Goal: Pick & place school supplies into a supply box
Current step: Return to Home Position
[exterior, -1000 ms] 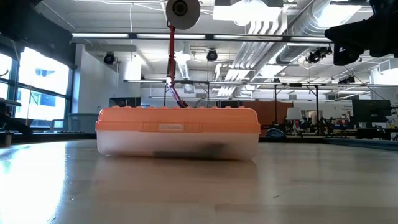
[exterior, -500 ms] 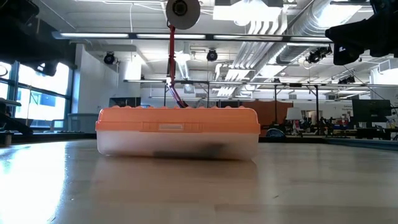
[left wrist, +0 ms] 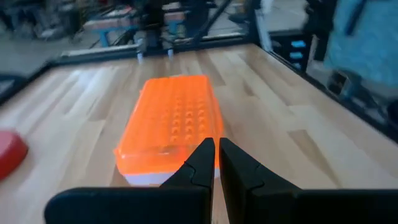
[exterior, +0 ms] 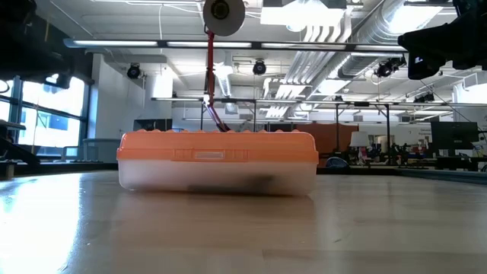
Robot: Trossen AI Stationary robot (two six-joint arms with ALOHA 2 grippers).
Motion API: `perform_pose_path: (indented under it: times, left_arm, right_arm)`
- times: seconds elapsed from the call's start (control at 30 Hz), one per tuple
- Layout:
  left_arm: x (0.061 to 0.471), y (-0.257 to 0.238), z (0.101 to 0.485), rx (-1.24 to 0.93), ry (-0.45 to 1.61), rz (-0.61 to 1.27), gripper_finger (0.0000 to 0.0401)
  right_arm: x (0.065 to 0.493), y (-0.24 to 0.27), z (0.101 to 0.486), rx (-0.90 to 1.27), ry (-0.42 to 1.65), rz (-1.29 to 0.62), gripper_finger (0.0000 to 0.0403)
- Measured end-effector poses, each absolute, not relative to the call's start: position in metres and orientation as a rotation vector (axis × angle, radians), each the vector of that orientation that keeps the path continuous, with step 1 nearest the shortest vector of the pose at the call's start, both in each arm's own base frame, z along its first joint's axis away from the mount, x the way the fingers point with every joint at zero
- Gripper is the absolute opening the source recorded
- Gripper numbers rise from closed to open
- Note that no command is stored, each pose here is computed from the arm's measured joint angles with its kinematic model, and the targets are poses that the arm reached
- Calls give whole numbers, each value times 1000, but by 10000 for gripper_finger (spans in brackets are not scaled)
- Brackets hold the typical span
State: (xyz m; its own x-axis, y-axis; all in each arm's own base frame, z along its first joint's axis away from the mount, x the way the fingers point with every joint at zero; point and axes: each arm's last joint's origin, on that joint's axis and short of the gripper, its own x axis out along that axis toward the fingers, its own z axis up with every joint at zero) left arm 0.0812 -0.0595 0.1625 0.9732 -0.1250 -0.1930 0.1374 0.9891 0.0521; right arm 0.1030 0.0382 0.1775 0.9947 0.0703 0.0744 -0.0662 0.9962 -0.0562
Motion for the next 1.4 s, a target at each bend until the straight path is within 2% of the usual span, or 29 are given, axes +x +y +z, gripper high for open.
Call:
perform_pose_path:
  times: [0.27, 0.4, 0.67, 1.0, 1.4]
  left_arm:
    - [82, -63, 172, 229, 90, -235, 56]
    - [82, -64, 173, 236, 76, -239, 56]
    - [83, -66, 159, 217, 77, -286, 56]
    - [84, -65, 158, 33, 111, -215, 56]
    - [84, -65, 157, 32, 113, -215, 56]
  right_arm:
    - [103, 38, 178, -53, -77, 68, 0]
    - [103, 38, 178, -53, -77, 68, 0]
    - [103, 38, 178, -53, -77, 68, 0]
    - [103, 38, 177, -56, -71, 69, 0]
    - [103, 38, 177, -56, -71, 69, 0]
